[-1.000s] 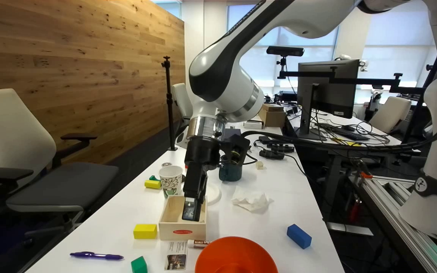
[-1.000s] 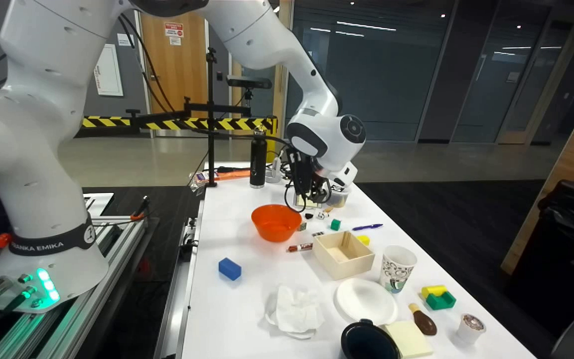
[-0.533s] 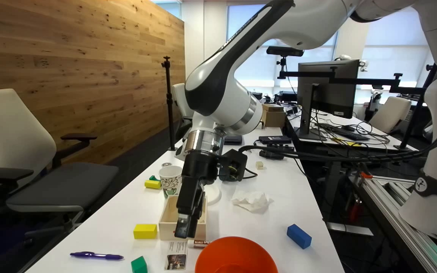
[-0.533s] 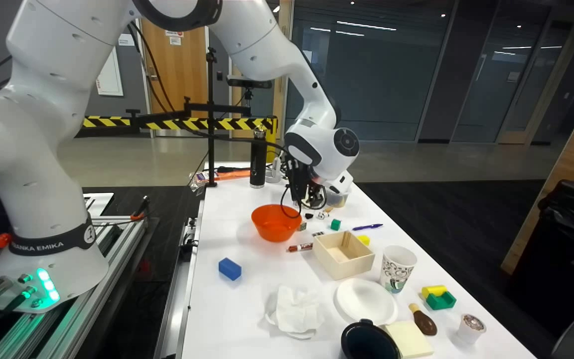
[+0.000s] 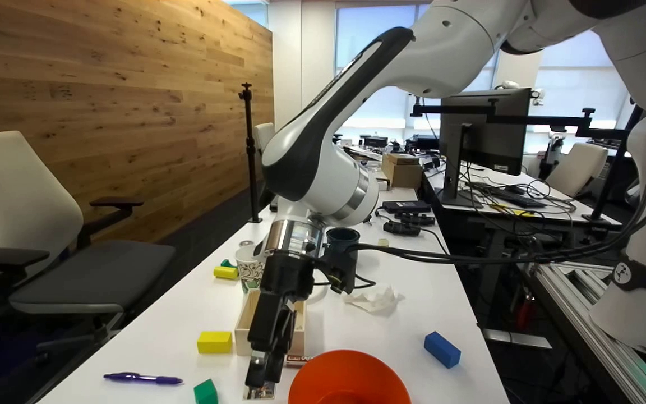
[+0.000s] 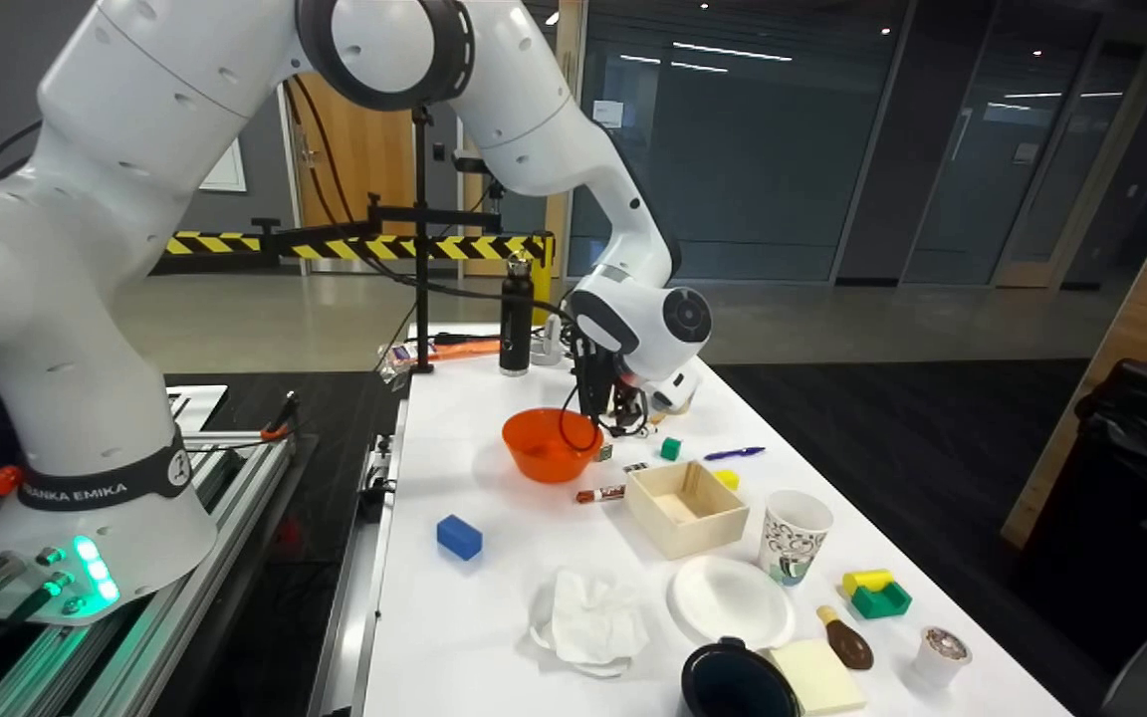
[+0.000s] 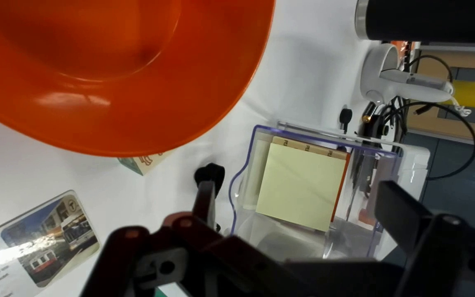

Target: Put the marker inside the box

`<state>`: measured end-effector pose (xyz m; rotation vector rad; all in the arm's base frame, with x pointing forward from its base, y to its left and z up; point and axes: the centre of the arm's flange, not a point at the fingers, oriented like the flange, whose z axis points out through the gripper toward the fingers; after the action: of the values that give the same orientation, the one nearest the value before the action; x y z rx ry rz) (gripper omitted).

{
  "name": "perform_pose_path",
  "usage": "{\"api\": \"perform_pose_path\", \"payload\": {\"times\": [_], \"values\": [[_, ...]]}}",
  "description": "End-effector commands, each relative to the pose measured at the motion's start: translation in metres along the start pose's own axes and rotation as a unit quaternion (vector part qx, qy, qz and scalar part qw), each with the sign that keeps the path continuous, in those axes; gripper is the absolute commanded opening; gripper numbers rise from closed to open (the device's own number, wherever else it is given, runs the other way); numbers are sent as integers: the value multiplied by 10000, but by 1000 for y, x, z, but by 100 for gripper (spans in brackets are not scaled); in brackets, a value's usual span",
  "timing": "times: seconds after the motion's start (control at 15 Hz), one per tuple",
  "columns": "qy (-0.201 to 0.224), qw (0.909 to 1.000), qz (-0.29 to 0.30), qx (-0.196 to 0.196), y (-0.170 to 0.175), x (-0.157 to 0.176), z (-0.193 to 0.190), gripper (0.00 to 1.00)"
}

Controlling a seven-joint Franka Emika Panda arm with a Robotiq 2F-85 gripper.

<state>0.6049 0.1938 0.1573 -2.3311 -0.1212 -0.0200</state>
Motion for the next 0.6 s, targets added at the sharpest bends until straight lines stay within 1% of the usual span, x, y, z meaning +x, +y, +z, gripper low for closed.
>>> {"api": "perform_pose_path", "payload": {"times": [0.0, 0.07, 0.13, 0.2, 0.27, 0.33, 0.47, 0.53], "values": [[223, 9995, 12, 203, 5, 12, 14, 92], [216, 9995, 12, 221, 5, 13, 17, 90], [195, 9995, 17, 240, 4, 15, 20, 85], [191, 9995, 4, 261, 5, 16, 24, 85], [169, 9995, -1, 267, 4, 18, 27, 82], [153, 9995, 6, 272, 4, 20, 31, 85], [144, 9995, 3, 290, 6, 21, 36, 80], [156, 9994, 6, 294, 7, 22, 38, 83]]}}
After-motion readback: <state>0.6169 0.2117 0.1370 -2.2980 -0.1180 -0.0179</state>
